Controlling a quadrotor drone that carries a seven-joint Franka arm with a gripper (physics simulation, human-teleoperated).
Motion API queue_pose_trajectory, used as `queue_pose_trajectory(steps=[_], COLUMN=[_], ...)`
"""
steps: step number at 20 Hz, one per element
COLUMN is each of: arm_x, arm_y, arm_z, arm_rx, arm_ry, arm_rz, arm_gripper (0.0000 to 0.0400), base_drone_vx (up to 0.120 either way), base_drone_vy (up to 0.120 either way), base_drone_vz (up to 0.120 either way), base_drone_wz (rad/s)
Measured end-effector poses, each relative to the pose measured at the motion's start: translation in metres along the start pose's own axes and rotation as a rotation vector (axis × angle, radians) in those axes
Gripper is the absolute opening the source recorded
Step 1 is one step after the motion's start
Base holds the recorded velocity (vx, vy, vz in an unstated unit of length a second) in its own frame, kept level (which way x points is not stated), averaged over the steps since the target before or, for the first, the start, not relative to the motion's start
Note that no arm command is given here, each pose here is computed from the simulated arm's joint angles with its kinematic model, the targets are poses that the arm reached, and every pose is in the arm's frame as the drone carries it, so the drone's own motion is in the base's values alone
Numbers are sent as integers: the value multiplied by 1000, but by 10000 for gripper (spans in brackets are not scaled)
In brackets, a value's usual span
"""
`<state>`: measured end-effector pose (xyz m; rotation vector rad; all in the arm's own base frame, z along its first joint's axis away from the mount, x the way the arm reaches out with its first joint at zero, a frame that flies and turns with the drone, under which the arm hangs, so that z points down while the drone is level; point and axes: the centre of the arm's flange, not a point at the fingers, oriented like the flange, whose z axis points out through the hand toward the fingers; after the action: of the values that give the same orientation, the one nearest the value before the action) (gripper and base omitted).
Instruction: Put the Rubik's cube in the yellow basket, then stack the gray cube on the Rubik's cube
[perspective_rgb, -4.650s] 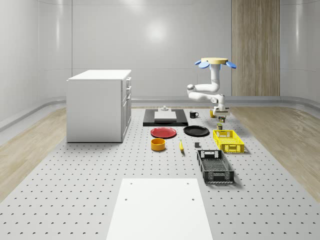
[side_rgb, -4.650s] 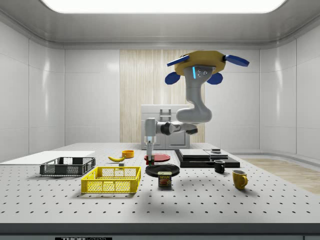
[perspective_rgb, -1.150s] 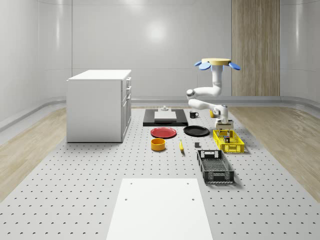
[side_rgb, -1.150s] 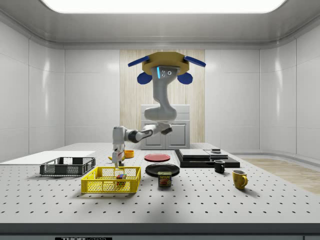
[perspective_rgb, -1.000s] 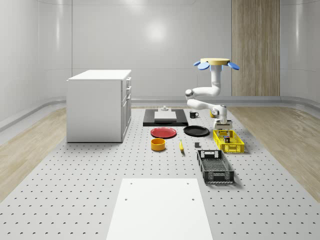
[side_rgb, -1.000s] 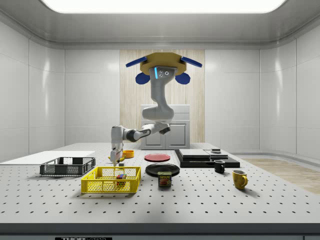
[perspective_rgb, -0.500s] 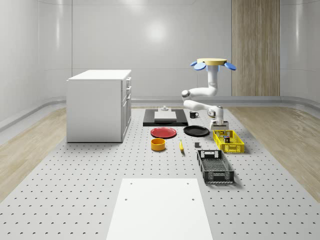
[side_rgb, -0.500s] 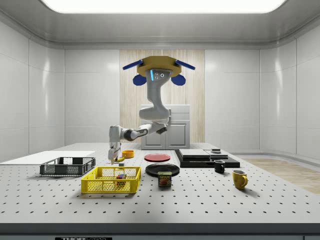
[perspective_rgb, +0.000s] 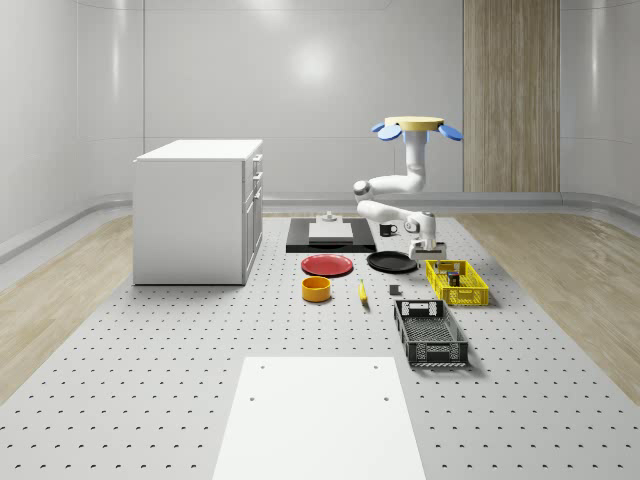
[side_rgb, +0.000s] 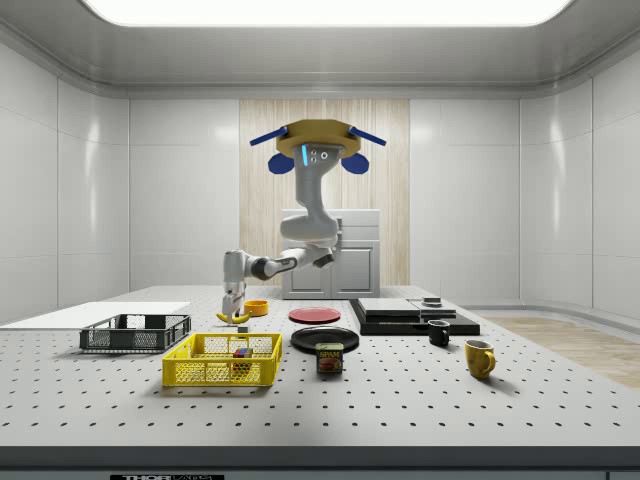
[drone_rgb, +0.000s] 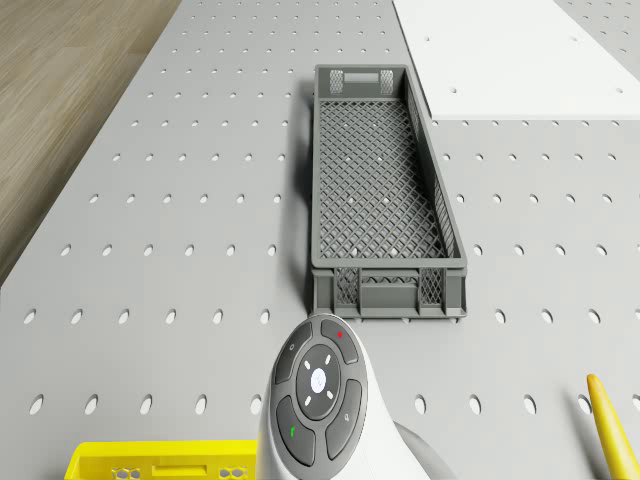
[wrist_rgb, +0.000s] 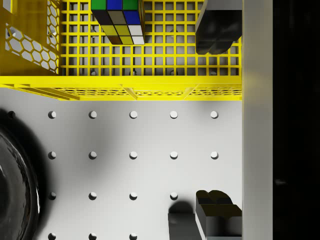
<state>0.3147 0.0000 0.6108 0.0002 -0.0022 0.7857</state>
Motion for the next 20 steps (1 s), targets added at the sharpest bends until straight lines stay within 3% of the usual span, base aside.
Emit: queue_pose_trajectory(steps=[5,10,20], arm_x=[0,0,0], arm_y=[0,0,0], arm_z=[0,0,0], arm_rx=[0,0,0], arm_ry=[0,0,0], arm_rz=[0,0,0], arm_gripper=[400,400,400], base_drone_vx=[0,0,0], base_drone_vy=[-120,-120,-120], base_drone_vz=[0,-120,0], base_drone_wz=[0,0,0])
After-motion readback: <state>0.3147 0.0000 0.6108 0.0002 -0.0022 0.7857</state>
